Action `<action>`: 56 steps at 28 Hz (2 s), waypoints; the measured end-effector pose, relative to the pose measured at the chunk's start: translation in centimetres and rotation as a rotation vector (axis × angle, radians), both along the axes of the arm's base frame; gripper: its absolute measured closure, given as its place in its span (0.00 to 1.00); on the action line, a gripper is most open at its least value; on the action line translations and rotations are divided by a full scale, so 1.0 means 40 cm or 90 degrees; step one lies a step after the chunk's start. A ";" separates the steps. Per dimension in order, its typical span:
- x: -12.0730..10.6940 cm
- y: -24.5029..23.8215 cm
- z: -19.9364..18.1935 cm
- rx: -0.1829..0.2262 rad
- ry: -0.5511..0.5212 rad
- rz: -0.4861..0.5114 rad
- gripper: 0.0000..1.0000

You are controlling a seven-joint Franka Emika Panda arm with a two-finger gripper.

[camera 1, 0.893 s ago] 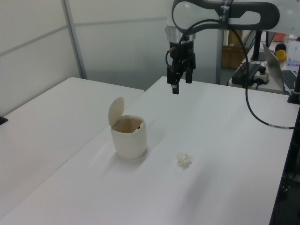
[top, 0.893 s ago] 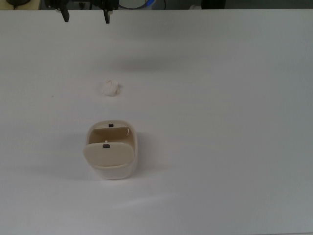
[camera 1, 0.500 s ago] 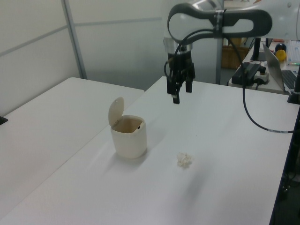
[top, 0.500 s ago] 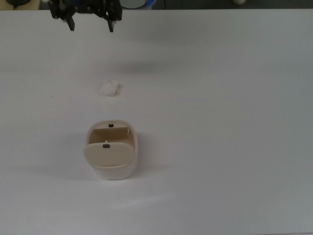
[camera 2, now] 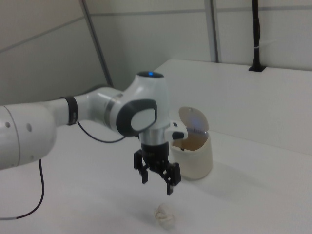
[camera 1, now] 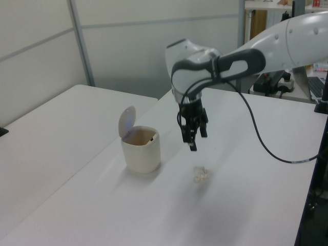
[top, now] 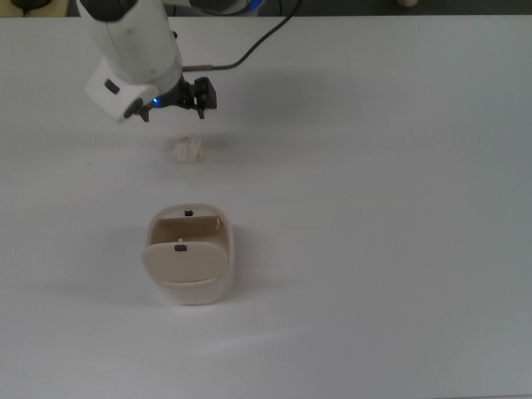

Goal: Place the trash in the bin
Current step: 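Lower the open gripper onto the paper ball and close on it, then lift the held paper ball up off the table, then carry the paper ball over the cream bin's opening and release it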

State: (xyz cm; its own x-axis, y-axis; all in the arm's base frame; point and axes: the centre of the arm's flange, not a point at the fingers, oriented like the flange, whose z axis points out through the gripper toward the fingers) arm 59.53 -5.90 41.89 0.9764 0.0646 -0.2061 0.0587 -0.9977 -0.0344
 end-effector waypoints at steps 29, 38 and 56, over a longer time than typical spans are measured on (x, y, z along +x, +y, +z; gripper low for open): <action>0.012 0.101 -0.269 -0.037 0.037 0.082 0.57; 0.050 0.088 -0.120 -0.044 -0.037 0.075 0.57; 0.208 0.122 0.200 -0.061 -0.375 0.084 0.63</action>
State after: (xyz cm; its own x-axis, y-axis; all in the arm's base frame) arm 67.84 -1.02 49.90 0.9131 0.2003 0.3550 0.1634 -0.9778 0.1313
